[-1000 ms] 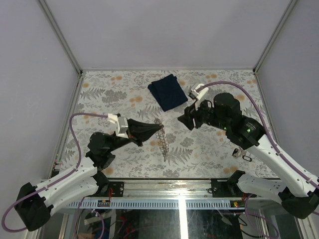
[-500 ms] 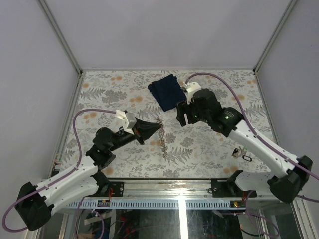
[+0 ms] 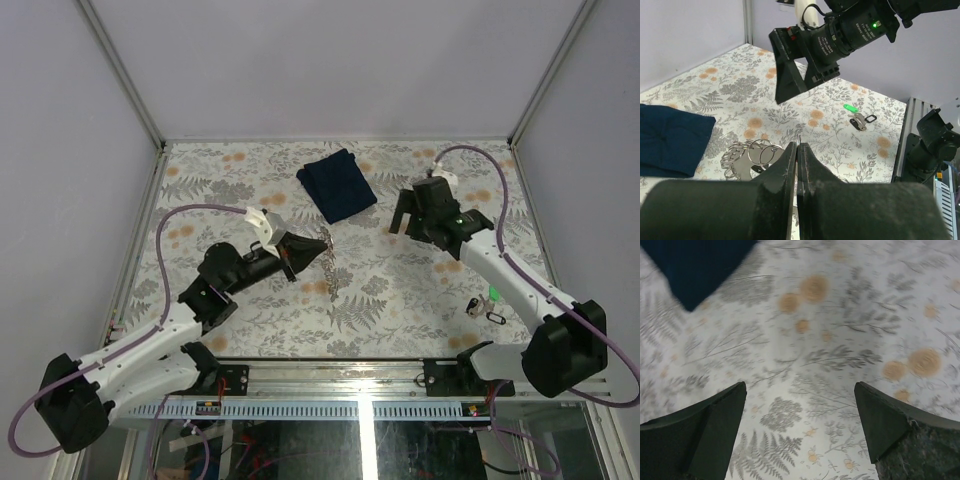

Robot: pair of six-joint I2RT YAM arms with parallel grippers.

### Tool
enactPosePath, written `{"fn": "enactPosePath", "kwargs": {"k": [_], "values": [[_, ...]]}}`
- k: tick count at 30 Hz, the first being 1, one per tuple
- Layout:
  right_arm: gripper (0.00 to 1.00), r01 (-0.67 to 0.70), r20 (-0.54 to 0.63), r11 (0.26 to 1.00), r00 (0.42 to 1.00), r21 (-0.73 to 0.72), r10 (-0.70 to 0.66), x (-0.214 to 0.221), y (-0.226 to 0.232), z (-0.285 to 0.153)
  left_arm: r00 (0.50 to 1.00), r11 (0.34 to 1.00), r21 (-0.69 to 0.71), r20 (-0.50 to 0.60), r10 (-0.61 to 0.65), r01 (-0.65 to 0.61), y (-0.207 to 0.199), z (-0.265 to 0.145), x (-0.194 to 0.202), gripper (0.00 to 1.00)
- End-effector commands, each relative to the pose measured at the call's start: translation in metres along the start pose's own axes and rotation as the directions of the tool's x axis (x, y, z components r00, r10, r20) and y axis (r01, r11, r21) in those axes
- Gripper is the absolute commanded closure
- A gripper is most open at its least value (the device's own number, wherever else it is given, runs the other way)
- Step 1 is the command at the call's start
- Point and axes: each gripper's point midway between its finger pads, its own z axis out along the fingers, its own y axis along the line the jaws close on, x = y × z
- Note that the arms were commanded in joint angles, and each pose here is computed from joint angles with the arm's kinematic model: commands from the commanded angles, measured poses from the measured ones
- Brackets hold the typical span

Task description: Put the keys on the keyring

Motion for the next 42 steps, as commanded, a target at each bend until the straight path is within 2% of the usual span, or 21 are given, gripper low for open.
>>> {"fn": "enactPosePath", "kwargs": {"k": [1, 4, 6, 13, 15, 16, 18, 21, 25, 28, 35, 39, 42], "values": [[0.04, -0.282, 0.060, 0.933, 0.959, 0.221, 0.276, 0.005, -0.068, 0.015, 0.999, 1.000, 0.006, 0.050, 0.006, -0.007, 0.000, 0.009, -0.023, 1.00], [0.03, -0.382, 0.077, 0.883, 0.923, 0.273, 0.376, 0.019, -0.097, 0.019, 1.000, 0.999, 0.032, 0.014, -0.002, 0.002, -0.002, 0.015, -0.016, 1.00], [0.03, -0.407, 0.096, 0.863, 0.913, 0.298, 0.397, 0.026, -0.110, 0.020, 1.000, 0.999, 0.050, -0.003, -0.001, 0.001, -0.003, 0.020, -0.015, 1.00], [0.04, -0.315, 0.082, 0.907, 0.949, 0.278, 0.305, 0.033, -0.118, 0.013, 0.999, 0.996, 0.092, -0.036, 0.017, -0.014, -0.008, 0.026, -0.014, 1.00], [0.05, -0.230, 0.054, 0.955, 0.973, 0.190, 0.224, 0.031, -0.106, 0.010, 0.998, 0.995, 0.094, -0.055, 0.016, -0.011, -0.008, 0.025, -0.010, 1.00], [0.08, -0.178, 0.029, 0.979, 0.984, 0.103, 0.176, 0.031, -0.093, 0.008, 0.998, 0.995, 0.098, -0.065, 0.015, -0.009, -0.008, 0.025, -0.008, 1.00], [0.12, -0.087, 0.061, 0.991, 0.994, -0.106, 0.094, 0.026, -0.062, -0.004, 0.997, 0.994, 0.107, -0.078, 0.014, -0.005, -0.009, 0.024, -0.006, 1.00], [0.17, 0.037, 0.214, 0.918, 0.976, -0.394, 0.053, 0.013, -0.018, -0.038, 0.996, 0.993, 0.114, -0.085, 0.010, 0.000, -0.010, 0.024, -0.004, 1.00], [0.24, 0.124, 0.226, 0.718, 0.973, -0.685, 0.047, 0.012, 0.036, -0.082, 0.997, 0.985, 0.170, -0.072, 0.019, -0.006, -0.018, 0.025, -0.006, 1.00], [0.27, 0.163, 0.244, 0.572, 0.967, -0.804, 0.068, 0.007, 0.063, -0.112, 0.998, 0.969, 0.246, -0.052, 0.031, -0.018, -0.031, 0.022, -0.011, 1.00], [0.27, 0.360, 0.402, 0.496, 0.915, -0.790, -0.024, -0.004, 0.093, -0.141, 0.997, 0.921, 0.386, -0.017, 0.070, -0.058, -0.057, 0.010, -0.022, 1.00], [0.24, 0.469, 0.527, 0.544, 0.848, -0.696, -0.058, -0.013, 0.085, -0.135, 0.995, 0.910, 0.406, -0.017, 0.094, -0.079, -0.061, 0.007, -0.026, 1.00], [0.25, 0.485, 0.570, 0.591, 0.820, -0.645, -0.051, -0.021, 0.078, -0.132, 0.994, 0.914, 0.396, -0.022, 0.110, -0.092, -0.059, 0.005, -0.026, 1.00]]}}
